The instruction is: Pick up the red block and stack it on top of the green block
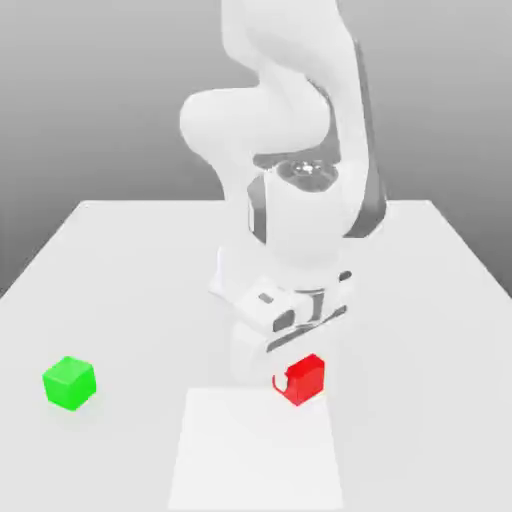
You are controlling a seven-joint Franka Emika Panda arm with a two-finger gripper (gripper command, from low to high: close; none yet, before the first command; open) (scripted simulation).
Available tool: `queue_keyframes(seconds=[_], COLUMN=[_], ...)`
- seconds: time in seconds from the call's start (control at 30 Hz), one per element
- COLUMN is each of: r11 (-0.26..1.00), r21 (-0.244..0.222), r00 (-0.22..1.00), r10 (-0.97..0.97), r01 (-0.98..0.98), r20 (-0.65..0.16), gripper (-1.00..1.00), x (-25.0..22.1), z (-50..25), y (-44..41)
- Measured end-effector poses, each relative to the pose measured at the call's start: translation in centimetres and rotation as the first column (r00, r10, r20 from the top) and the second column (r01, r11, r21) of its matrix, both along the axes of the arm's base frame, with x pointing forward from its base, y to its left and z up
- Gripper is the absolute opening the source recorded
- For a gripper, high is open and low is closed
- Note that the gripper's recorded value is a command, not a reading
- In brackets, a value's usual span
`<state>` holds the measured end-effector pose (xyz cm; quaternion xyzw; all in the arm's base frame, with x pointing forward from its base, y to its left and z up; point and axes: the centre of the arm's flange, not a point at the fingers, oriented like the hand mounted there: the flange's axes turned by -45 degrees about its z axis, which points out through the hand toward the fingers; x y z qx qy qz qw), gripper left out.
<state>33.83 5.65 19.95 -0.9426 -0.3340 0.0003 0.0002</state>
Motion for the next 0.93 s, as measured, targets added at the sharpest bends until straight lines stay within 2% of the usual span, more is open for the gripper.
queue_keyframes(seconds=[0.13, 0.23, 0.33, 0.47, 0.53, 0.57, 0.8, 0.83, 0.93], r11=[0.972, 0.887, 0.742, 0.474, 0.316, 0.276, 0.252, 0.251, 0.251], r21=[0.003, 0.006, 0.006, 0.004, 0.002, 0.002, 0.002, 0.001, 0.001], r00=[0.972, 0.887, 0.742, 0.474, 0.316, 0.276, 0.252, 0.251, 0.251], r10=[-0.234, -0.462, -0.67, -0.881, -0.949, -0.961, -0.968, -0.968, -0.968], r01=[0.234, 0.462, 0.67, 0.881, 0.949, 0.961, 0.968, 0.968, 0.968], r20=[0.0, 0.0, 0.0, -0.001, -0.001, 0.0, 0.001, 0.001, 0.001], gripper=[-1.0, -1.0, -1.0, -1.0, -1.0, -1.0, -1.0, 1.0, 1.0], x=[1.5, 2.3, 1.8, -0.9, -3.1, -3.6, -3.6, -3.7, -3.7], z=[1.6, 2.3, 3.0, 4.0, 4.5, 4.3, -1.1, -1.7, -1.7], y=[-5.5, -11.6, -18.2, -27.2, -31.4, -32.4, -32.9, -32.9, -32.9])
